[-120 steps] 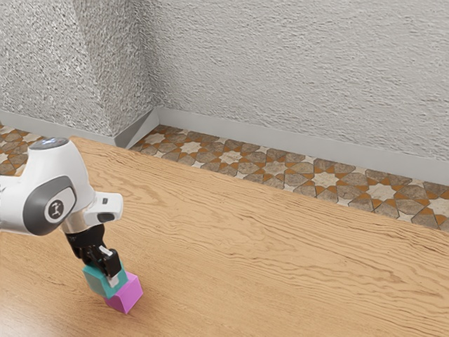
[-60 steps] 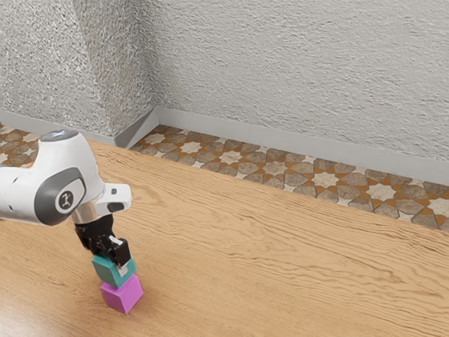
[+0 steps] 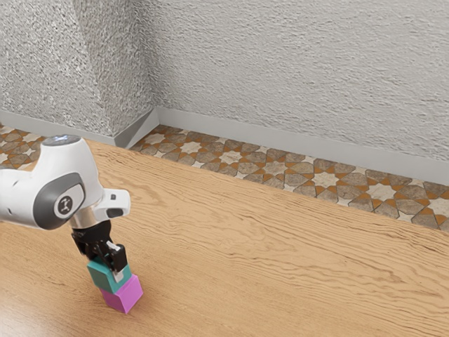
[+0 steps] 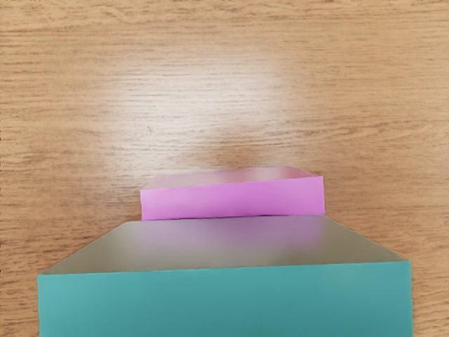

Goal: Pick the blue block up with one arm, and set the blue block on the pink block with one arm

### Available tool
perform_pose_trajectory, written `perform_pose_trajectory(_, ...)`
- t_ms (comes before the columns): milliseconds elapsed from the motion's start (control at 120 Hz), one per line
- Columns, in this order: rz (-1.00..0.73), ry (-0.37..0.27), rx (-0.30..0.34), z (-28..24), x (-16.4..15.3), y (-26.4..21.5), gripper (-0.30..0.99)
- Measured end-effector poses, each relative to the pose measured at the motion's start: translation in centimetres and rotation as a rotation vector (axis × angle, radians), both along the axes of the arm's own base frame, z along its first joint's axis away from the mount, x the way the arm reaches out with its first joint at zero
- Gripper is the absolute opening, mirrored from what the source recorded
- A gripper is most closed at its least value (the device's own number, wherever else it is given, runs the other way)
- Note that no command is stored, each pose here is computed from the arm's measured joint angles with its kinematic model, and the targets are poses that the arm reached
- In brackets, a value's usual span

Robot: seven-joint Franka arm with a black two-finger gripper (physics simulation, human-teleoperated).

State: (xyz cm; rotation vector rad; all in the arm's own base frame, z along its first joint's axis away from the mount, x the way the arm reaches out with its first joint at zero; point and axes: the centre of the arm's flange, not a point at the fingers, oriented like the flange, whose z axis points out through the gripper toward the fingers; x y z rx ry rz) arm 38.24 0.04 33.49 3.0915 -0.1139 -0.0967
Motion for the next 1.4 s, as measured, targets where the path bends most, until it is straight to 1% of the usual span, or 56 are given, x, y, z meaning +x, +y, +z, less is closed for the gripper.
perform_pose_trajectory(267,0.001,0.008,0.004,-0.33,0.27,0.02,0.38)
perform_pose_trajectory(533,0.002,-0.007,0.004,0.28,0.9,-0.11,0.38)
perform_pose_trajectory(1400,0.02,-0.02,0.016,0.56,0.52,-0.57,0.38)
